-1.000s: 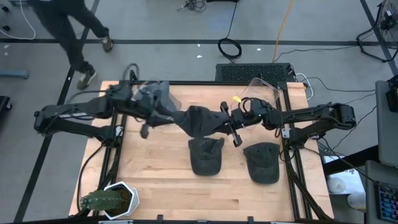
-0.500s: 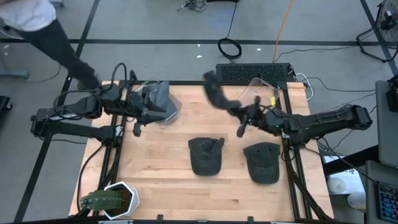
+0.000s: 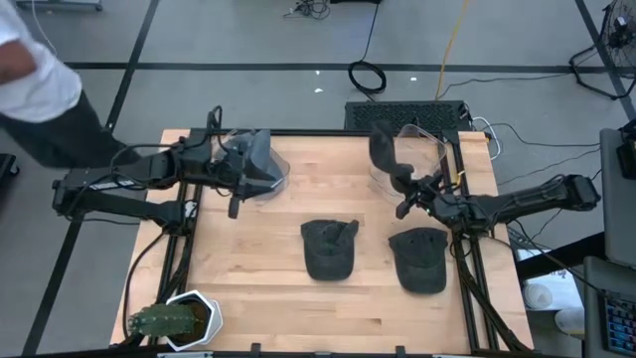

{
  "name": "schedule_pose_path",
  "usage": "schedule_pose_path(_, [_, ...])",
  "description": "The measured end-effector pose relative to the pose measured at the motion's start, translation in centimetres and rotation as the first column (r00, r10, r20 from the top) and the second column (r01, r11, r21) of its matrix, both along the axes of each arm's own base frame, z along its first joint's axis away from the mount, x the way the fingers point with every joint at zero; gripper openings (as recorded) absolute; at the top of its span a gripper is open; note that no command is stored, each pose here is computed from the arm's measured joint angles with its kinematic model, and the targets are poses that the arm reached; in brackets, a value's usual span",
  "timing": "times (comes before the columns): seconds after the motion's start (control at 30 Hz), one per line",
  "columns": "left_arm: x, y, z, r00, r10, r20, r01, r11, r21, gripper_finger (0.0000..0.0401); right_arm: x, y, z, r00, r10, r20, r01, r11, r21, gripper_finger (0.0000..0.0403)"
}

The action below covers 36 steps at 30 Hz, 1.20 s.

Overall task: Pick & Place hat
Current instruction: Put the left black cap into the right transparent bin

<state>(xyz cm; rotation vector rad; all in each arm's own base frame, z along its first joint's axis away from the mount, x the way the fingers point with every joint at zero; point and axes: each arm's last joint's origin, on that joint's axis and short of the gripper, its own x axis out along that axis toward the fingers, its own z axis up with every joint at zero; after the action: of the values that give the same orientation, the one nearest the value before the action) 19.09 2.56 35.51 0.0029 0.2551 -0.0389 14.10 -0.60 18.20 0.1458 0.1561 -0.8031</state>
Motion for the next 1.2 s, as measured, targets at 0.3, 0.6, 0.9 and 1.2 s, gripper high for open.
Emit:
schedule_pose_path(0.3, [0.4,0.1,-0.2,1.000,0.023,-0.008,-0.023,1.000,-0.006,0.0131,-1.4,-0.1,-3.2,0.988,0.032,0.154,-0.045,0.996,0.082,0.0000])
schedule_pose_path(0.6, [0.4,0.2,-0.1,0.999,0.050,-0.001,-0.050,0.998,-0.027,0.0131,-1.5,-0.2,-3.2,0.983,0.016,0.183,-0.034,0.995,0.097,0.0013])
schedule_pose_path(0.9, [0.4,0.2,-0.1,0.998,0.060,-0.002,-0.060,0.997,-0.041,0.0131,-1.5,-0.2,-3.2,0.987,0.025,0.158,-0.038,0.996,0.077,0.0069])
schedule_pose_path(1.2, [0.4,0.2,-0.1,0.998,0.061,-0.002,-0.061,0.997,-0.045,0.0131,-1.7,-0.4,-2.5,0.985,-0.089,0.148,0.093,0.995,-0.025,0.0185])
